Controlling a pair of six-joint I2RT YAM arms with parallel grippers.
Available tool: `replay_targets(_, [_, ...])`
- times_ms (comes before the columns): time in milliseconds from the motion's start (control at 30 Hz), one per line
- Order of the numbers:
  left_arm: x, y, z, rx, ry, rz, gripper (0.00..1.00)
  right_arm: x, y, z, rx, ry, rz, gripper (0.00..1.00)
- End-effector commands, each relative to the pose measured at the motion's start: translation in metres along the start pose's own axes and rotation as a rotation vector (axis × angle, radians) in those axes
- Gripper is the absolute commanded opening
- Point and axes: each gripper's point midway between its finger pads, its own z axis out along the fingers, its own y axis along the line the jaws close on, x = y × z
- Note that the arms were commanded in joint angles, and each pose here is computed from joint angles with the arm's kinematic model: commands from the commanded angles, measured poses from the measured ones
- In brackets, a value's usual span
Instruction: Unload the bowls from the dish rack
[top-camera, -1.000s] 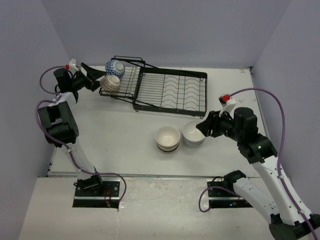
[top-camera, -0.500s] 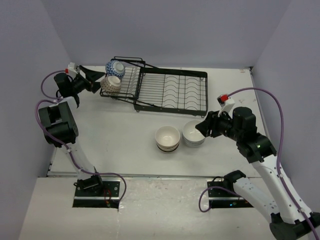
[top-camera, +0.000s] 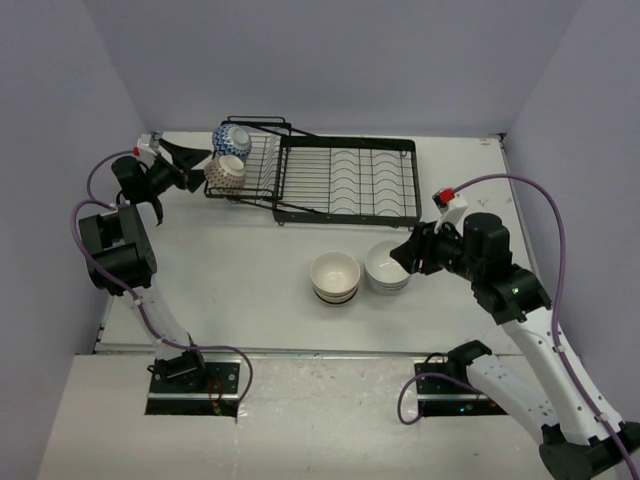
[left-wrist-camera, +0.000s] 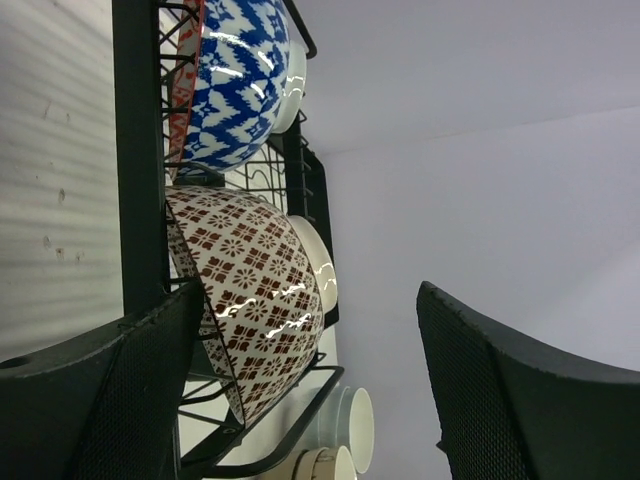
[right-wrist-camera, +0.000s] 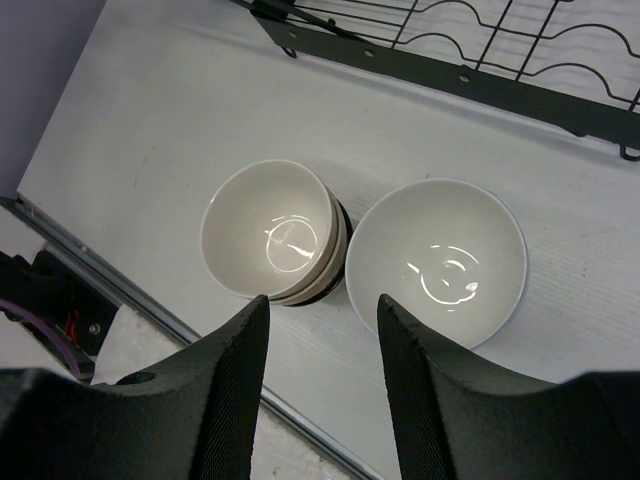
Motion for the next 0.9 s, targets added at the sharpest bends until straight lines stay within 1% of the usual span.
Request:
replay_targets(0, [0.019, -0.016, -0.002, 0.042, 0.054, -0.024, 0.87, -0.005, 0.006, 0.000, -0.030, -0.016, -0.031, 0.49])
replay_targets(300, [0.026, -0.014, 0.000, 0.068, 0.057, -0.076, 0.85, -0.004, 0.006, 0.002, -0.035, -0.008, -0.031, 0.49])
replay_targets(667, [0.036, -0.033, -0.011, 0.099, 0.044, -0.060, 0.85, -0.003, 0.008, 0.001, -0.042, -0.007, -0.034, 0.49])
replay_targets(800, [0.039, -0.031, -0.014, 0.100, 0.039, -0.091, 0.85, -0.003, 0.008, 0.001, -0.044, -0.008, -0.035, 0.49])
replay_targets(867, [0.041, -0.037, -0.015, 0.125, 0.043, -0.100, 0.85, -0.003, 0.008, 0.001, -0.045, -0.005, -0.034, 0.49])
